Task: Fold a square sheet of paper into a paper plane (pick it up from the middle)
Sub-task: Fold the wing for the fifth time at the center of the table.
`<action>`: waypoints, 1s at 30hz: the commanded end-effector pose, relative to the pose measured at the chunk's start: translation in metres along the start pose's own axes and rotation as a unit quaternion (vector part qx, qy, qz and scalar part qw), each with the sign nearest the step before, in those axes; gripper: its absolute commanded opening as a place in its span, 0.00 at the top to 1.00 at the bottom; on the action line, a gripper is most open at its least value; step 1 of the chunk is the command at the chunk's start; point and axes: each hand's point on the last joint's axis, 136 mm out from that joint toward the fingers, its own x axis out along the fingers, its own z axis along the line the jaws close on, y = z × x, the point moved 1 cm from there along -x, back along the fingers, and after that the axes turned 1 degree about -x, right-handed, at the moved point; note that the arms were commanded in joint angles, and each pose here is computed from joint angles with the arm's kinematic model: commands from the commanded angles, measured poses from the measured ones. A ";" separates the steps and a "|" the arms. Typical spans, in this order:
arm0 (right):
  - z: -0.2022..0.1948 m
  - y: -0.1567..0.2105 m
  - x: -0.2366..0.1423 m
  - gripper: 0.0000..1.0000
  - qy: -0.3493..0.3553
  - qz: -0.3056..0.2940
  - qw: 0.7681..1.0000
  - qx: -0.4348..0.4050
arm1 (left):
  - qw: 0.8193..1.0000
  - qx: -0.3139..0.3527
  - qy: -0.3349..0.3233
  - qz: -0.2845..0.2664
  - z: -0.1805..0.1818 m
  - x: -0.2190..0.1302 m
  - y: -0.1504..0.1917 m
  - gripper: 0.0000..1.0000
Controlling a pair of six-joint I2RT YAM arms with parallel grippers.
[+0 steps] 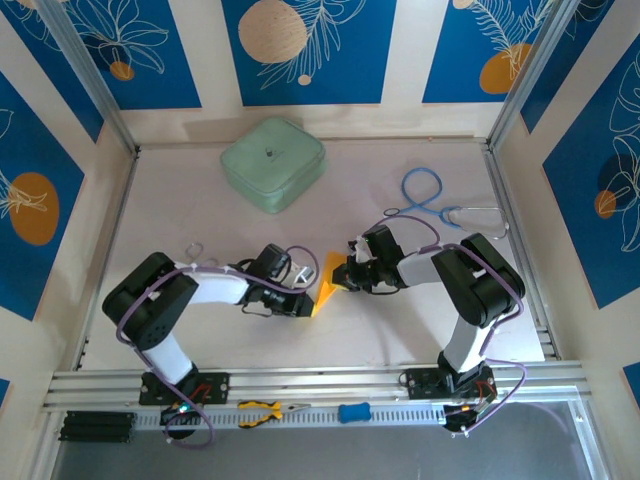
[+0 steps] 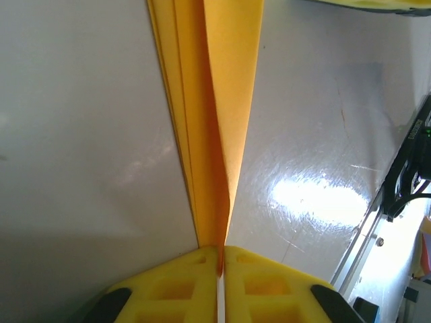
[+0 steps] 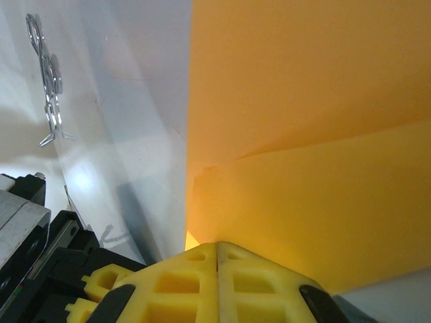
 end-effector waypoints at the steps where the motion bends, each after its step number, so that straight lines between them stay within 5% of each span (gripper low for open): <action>1: -0.040 0.009 0.006 0.93 0.081 -0.003 0.996 0.029 | 0.998 -0.037 -0.038 0.043 0.020 0.001 0.032 0.94; 9: -0.041 0.010 0.006 0.93 0.083 -0.002 0.996 0.030 | 0.998 -0.037 -0.038 0.044 0.020 0.001 0.033 1.00; 11: -0.041 0.009 0.006 0.93 0.083 -0.002 0.996 0.030 | 0.998 -0.036 -0.042 0.042 0.021 0.000 0.033 0.88; 14: -0.042 0.009 0.007 0.93 0.083 -0.003 0.996 0.030 | 0.998 -0.035 -0.045 0.040 0.021 -0.001 0.033 0.86; 18: -0.044 0.010 0.007 0.92 0.085 -0.002 0.996 0.032 | 0.997 -0.035 -0.046 0.042 0.022 0.000 0.035 1.00; 23: -0.043 0.009 0.007 0.92 0.083 -0.002 0.996 0.032 | 0.998 -0.032 -0.045 0.036 0.019 -0.003 0.035 1.00; 30: -0.042 0.009 0.007 0.92 0.083 -0.003 0.996 0.031 | 0.998 -0.002 -0.051 -0.022 0.001 -0.025 0.016 0.88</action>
